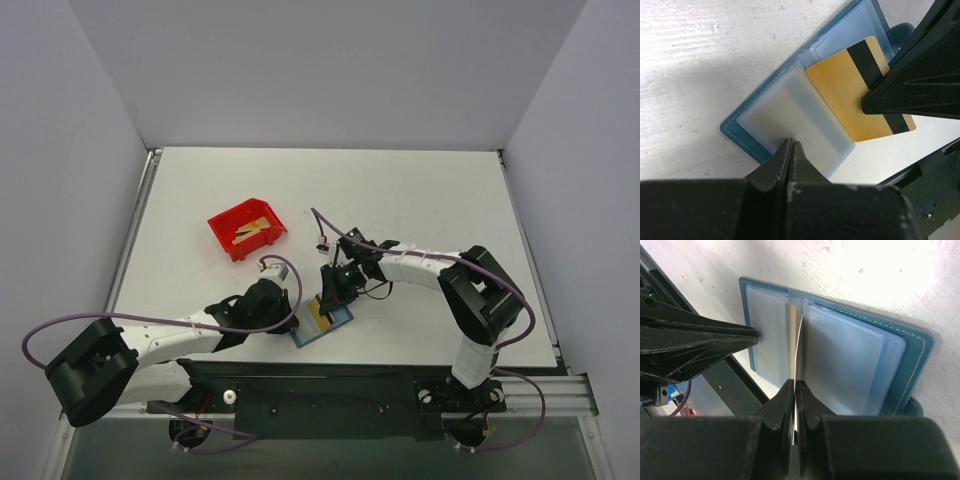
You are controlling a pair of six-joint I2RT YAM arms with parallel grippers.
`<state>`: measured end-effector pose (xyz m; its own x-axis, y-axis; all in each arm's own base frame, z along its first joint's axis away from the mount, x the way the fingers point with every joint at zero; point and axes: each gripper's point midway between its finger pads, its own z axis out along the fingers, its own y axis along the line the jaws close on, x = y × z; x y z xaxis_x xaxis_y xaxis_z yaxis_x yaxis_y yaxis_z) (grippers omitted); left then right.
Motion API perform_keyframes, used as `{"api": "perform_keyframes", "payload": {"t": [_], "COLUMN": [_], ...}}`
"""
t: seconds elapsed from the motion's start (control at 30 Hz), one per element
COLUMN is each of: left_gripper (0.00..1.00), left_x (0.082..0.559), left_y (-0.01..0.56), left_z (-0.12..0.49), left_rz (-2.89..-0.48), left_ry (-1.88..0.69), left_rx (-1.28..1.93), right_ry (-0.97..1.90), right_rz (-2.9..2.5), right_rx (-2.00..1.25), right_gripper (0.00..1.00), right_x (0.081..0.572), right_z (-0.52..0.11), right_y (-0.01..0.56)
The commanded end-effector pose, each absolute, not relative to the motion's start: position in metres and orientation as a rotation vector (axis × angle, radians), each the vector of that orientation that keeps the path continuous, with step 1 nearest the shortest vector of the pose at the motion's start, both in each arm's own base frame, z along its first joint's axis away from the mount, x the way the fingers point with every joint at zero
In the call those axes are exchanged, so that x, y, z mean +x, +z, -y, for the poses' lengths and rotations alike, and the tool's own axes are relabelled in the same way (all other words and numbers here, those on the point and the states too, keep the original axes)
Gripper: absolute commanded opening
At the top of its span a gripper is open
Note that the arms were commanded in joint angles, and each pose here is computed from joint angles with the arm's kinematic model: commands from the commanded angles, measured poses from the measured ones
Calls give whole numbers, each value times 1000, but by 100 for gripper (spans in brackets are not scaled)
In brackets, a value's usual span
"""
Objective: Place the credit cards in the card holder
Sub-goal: Insert the credit card into the card holder.
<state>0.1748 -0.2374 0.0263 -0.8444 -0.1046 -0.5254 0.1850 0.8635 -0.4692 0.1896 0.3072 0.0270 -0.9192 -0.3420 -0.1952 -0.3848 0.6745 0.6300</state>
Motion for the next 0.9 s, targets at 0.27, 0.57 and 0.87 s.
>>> {"api": "perform_keyframes", "payload": {"t": [0.27, 0.57, 0.87], "left_gripper": [0, 0, 0], "left_x": [167, 158, 152], "left_y": [35, 34, 23], "left_z": [220, 209, 207], "left_rz": [-2499, -2510, -2538], "left_ry": [-623, -623, -627], "left_rx": [59, 45, 39], "right_ry": [1103, 1096, 1099], "right_rz": [-2836, -2842, -2794], "right_rx": [-606, -600, -609], "right_gripper": [0, 0, 0], "right_x": [188, 189, 193], "right_z": [-316, -317, -317], "right_y": [22, 21, 31]}}
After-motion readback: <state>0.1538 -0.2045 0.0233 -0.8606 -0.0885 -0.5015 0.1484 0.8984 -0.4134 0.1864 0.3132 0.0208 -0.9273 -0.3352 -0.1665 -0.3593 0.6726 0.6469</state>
